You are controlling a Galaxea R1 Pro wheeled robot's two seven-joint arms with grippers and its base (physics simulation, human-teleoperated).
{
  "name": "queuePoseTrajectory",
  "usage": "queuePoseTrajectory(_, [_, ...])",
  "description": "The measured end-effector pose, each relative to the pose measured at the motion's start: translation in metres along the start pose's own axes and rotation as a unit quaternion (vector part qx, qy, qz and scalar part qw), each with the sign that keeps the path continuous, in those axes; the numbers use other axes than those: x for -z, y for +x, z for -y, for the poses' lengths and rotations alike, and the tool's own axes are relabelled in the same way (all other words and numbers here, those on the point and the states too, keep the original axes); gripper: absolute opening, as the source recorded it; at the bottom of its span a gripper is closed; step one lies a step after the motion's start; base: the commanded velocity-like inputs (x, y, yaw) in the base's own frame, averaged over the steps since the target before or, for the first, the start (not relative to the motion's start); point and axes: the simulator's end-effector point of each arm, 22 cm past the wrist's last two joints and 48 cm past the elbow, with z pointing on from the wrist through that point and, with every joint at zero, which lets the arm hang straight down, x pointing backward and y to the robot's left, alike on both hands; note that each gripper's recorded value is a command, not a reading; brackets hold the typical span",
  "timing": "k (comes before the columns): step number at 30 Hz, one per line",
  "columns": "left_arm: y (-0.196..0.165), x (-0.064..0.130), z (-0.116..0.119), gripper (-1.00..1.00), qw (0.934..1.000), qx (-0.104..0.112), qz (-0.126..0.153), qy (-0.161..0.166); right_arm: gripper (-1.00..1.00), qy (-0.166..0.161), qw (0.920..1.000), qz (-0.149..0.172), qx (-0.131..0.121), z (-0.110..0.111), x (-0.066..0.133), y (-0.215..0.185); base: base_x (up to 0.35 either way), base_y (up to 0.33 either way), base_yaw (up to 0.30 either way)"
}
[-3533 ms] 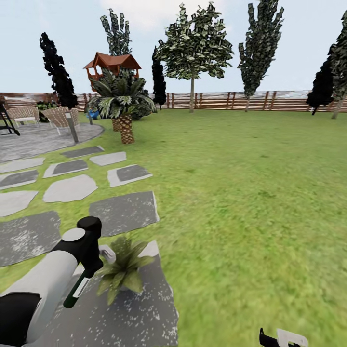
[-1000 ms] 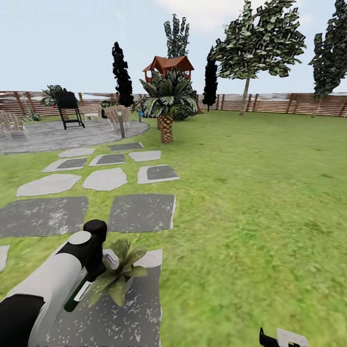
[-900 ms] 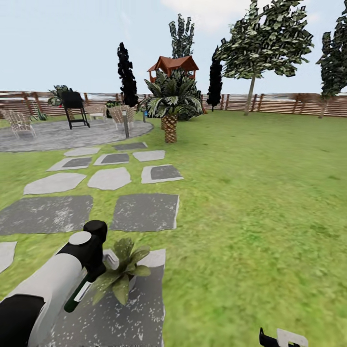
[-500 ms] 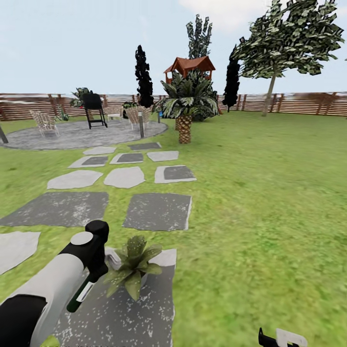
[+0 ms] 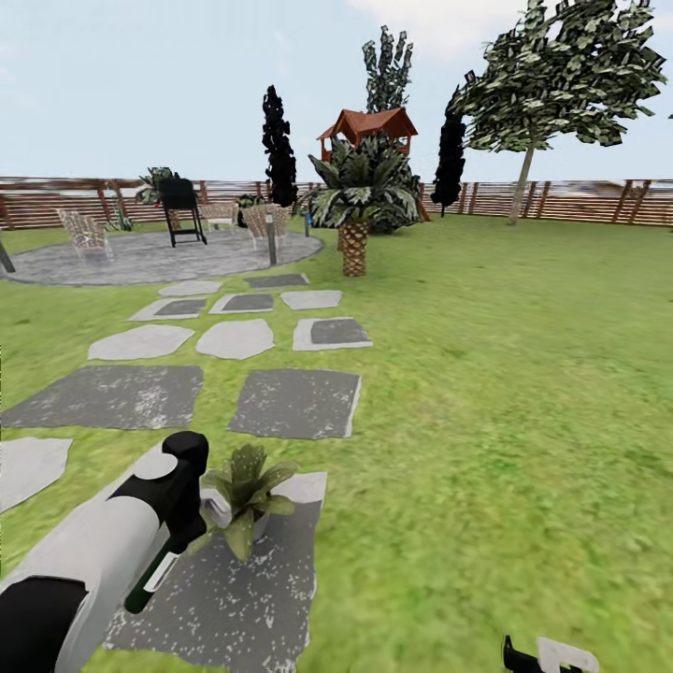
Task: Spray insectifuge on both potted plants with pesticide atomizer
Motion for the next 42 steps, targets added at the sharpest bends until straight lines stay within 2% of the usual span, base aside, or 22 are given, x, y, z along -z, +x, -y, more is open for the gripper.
queuePoseTrajectory(6, [0.002,-0.002,0.000,-1.00,1.0000,0.001,-0.001,0.001,1.00,-0.001,1.0000,0.000,0.000,-0.001,0.000,0.000,-0.176,-0.010,0.167])
queuePoseTrajectory(9, [0.008,-0.014,0.008,-1.00,0.9999,0.000,-0.010,0.009,1.00,-0.001,1.0000,0.000,-0.001,-0.001,0.000,0.000,-0.012,-0.001,0.272])
queuePoseTrajectory(12, [0.010,-0.020,0.006,-1.00,0.9999,0.001,-0.011,0.000,1.00,-0.001,1.0000,0.000,-0.001,-0.002,0.001,0.000,-0.002,0.000,0.258])
queuePoseTrajectory(13, [0.008,-0.020,0.007,-1.00,0.9999,0.002,-0.010,-0.001,1.00,-0.001,1.0000,0.000,-0.001,-0.002,0.001,0.000,0.000,0.000,0.020])
queuePoseTrajectory(15, [-0.009,-0.016,0.021,-1.00,0.9999,0.001,0.011,0.012,1.00,-0.002,1.0000,0.000,-0.001,-0.002,0.001,0.000,0.000,0.000,0.004])
queuePoseTrajectory(25, [-0.012,-0.016,0.023,-1.00,0.9998,0.001,0.014,0.014,1.00,-0.001,1.0000,0.000,-0.001,-0.002,0.001,0.000,0.140,-0.084,0.011])
queuePoseTrajectory(32, [-0.012,-0.016,0.023,-1.00,0.9986,0.022,0.032,0.035,1.00,-0.002,1.0000,0.000,-0.001,-0.003,0.001,0.000,0.011,-0.007,0.239])
queuePoseTrajectory(42, [-0.014,-0.017,0.026,-1.00,0.9984,0.023,0.035,0.038,1.00,-0.002,1.0000,-0.001,-0.001,-0.003,0.001,0.000,0.011,-0.004,0.049])
